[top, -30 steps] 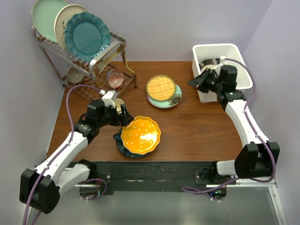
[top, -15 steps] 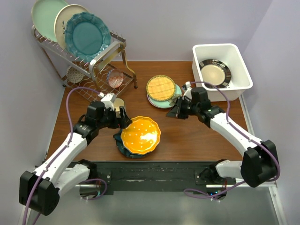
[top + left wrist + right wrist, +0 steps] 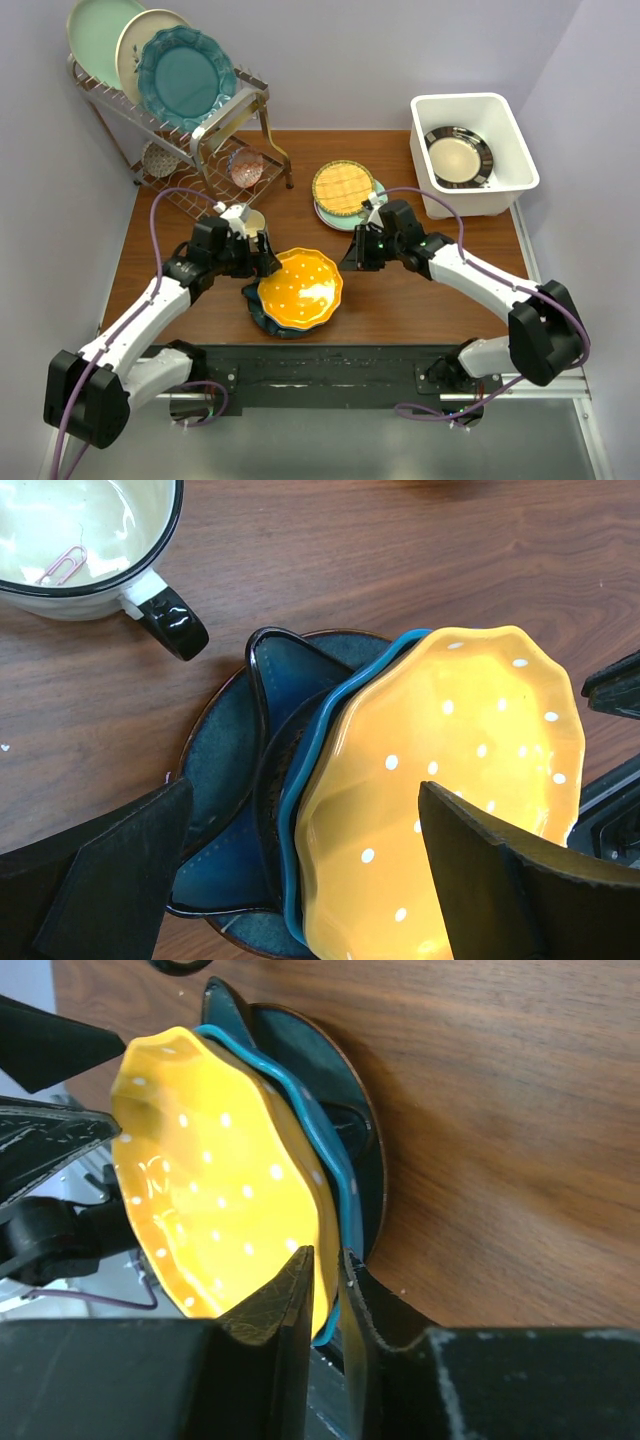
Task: Place the plates into the plastic bin on the countertop
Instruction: Pick up the plate from the corner of the board.
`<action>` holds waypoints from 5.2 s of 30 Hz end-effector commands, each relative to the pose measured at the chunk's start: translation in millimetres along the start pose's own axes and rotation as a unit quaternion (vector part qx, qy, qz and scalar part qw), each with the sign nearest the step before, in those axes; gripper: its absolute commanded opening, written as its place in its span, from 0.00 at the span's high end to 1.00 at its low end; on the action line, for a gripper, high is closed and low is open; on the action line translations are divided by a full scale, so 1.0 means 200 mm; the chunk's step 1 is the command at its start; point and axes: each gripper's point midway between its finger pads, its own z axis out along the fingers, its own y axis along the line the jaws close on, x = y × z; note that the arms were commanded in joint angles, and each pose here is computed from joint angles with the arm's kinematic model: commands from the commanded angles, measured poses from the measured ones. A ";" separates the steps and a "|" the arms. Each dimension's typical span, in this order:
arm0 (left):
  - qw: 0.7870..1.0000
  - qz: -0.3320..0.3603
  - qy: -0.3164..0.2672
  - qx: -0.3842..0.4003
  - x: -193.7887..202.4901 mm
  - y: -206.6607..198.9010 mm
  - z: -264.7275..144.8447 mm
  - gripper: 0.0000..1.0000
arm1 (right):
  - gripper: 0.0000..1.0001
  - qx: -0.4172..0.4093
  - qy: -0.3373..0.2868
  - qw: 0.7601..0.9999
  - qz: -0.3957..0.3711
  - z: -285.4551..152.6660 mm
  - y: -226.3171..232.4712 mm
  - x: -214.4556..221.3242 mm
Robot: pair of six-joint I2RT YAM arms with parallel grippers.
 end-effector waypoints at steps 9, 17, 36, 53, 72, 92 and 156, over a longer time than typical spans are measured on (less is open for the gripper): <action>1.000 -0.003 0.011 0.012 0.00 -0.03 0.03 0.02 | 0.60 0.011 0.001 1.000 -0.013 0.01 -0.01 0.03; 1.000 -0.003 0.015 0.012 0.01 -0.03 0.04 0.02 | 0.62 0.015 0.037 0.999 -0.024 0.08 -0.01 0.09; 1.000 -0.001 0.016 0.009 0.01 -0.02 0.04 0.02 | 0.93 0.044 0.019 0.998 -0.042 0.02 0.02 0.05; 1.000 -0.001 0.016 0.009 0.01 -0.02 0.04 0.02 | 0.77 0.057 -0.002 0.997 -0.057 -0.03 0.04 -0.02; 0.999 0.008 0.003 0.031 -0.02 -0.07 0.01 0.35 | 0.85 0.053 0.001 0.997 -0.053 0.00 0.03 -0.01; 0.995 0.025 -0.034 0.093 -0.08 -0.19 -0.06 0.37 | 0.98 0.045 -0.065 0.994 -0.077 -0.25 0.18 -0.14; 0.996 0.021 0.052 0.068 0.11 -0.16 0.13 0.81 | 1.00 0.007 -0.008 0.999 -0.039 -0.05 0.06 -0.02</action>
